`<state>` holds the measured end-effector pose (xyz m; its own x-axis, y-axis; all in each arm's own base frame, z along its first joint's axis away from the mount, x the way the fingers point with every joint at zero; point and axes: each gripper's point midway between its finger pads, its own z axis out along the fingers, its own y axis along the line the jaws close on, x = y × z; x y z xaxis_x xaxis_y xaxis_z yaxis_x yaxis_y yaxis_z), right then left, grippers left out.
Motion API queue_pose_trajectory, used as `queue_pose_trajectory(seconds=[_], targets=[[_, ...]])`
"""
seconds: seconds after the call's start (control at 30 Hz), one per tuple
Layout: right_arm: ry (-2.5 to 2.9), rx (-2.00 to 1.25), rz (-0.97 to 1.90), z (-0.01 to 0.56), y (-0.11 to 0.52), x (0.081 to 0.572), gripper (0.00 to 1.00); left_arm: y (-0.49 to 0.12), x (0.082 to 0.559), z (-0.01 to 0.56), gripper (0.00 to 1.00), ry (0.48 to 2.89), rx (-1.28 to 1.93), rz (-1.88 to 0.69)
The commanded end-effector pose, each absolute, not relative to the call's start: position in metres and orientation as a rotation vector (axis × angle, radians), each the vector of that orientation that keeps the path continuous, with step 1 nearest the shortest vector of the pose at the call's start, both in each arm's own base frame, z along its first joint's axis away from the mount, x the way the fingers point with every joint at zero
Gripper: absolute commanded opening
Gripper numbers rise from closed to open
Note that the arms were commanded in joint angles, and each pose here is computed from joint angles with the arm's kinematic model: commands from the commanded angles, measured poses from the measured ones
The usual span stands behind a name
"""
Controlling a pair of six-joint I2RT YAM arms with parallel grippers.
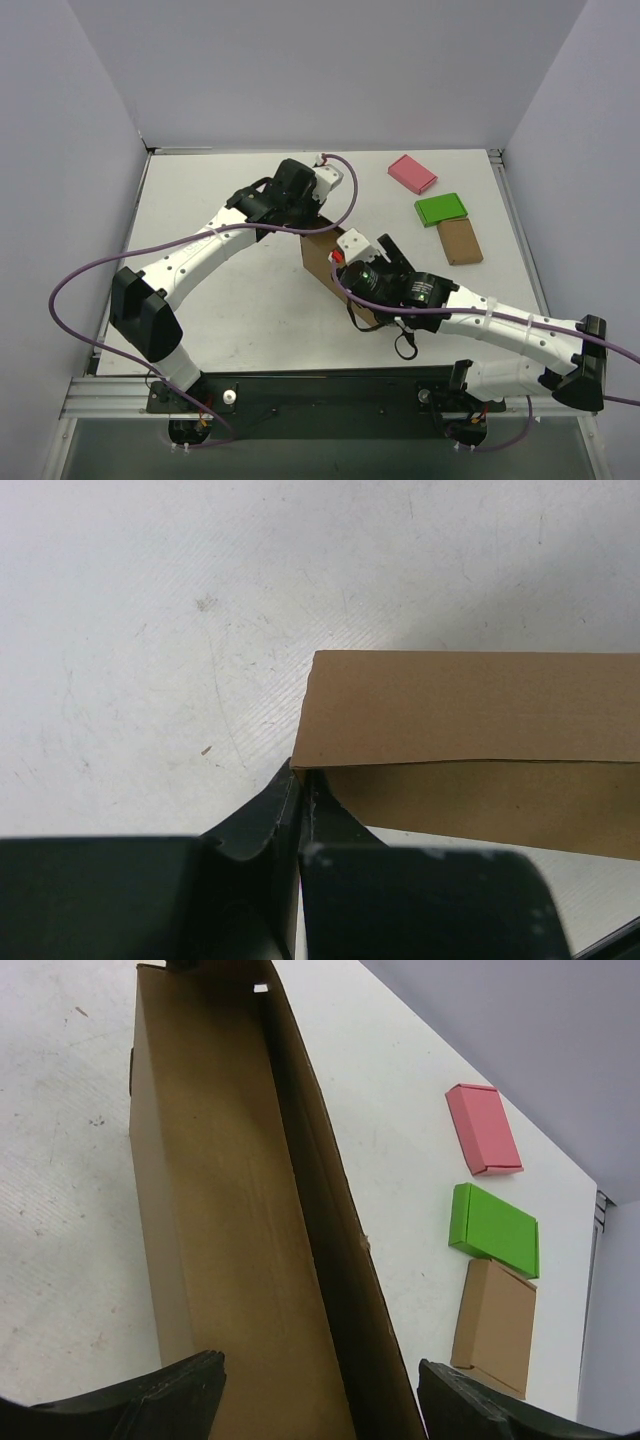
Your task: Fold the paper box
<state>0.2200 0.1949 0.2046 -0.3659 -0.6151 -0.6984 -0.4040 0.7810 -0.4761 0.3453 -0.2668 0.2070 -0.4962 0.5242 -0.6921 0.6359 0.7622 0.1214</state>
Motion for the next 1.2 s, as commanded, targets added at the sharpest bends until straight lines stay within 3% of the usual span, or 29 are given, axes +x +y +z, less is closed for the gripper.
queue_pose_trajectory(seconds=[0.0, 0.4, 0.83, 1.17], targets=[[2.044, -0.816, -0.256, 0.188, 0.204, 0.213, 0.8, -0.264, 0.326, 0.183, 0.0, 2.329, 0.906, -0.231], [2.057, -0.871, -0.31, 0.173, 0.217, 0.206, 0.81, -0.266, 0.326, 0.185, 0.0, 2.338, 0.893, -0.252], [2.096, -0.739, -0.075, 0.218, 0.227, 0.203, 0.86, -0.267, 0.326, 0.186, 0.0, 2.33, 0.892, -0.254], [2.105, -0.836, -0.272, 0.19, 0.221, 0.203, 0.86, -0.267, 0.325, 0.187, 0.0, 2.336, 0.891, -0.258]])
